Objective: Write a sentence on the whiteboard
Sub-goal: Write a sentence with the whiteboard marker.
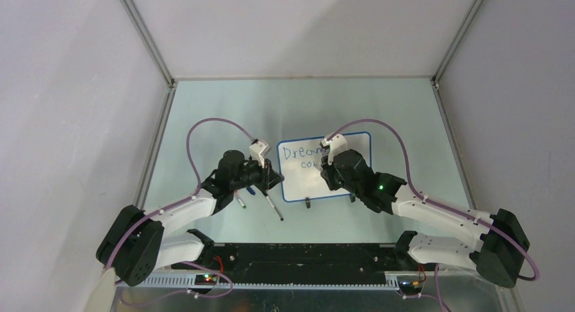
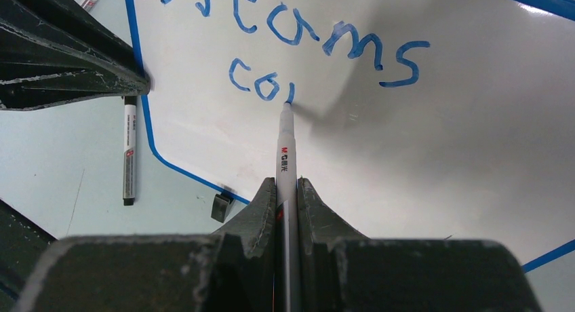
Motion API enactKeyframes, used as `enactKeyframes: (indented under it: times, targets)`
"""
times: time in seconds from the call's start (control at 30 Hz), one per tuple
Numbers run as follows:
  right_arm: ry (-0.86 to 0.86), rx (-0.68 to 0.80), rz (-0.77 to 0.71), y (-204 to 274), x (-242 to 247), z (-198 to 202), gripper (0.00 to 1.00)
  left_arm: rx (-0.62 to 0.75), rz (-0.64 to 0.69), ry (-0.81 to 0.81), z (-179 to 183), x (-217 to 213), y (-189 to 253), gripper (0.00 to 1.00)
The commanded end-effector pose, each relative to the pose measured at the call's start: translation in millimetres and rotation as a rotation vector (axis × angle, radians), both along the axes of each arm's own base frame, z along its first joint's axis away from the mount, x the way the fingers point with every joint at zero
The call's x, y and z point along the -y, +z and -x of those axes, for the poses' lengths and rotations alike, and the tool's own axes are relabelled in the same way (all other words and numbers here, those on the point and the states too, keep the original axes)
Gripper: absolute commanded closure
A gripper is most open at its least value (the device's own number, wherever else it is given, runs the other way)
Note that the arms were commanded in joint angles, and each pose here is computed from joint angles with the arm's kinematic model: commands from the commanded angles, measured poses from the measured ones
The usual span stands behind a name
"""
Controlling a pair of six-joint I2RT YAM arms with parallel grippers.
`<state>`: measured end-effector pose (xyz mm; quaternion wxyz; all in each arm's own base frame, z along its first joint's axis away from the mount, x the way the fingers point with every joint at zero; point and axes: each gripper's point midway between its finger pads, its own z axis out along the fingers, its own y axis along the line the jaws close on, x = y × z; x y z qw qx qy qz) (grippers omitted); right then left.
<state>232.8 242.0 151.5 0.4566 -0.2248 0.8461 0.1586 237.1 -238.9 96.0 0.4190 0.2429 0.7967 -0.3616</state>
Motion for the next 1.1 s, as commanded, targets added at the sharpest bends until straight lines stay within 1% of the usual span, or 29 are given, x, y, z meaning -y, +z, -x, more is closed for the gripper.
enactKeyframes:
  times: [0.0, 1.07]
  targets:
    - [-0.013, -0.013, 0.013, -2.3, 6.1, -0.1, 1.0, 0.058, 0.018, -0.022, -3.8, 5.1, 16.3, 0.74]
    - [-0.037, 0.04, 0.013, 21.3, 1.3, -19.4, 1.0, 0.06, 0.018, -0.022, -3.6, 4.9, 16.6, 0.74]
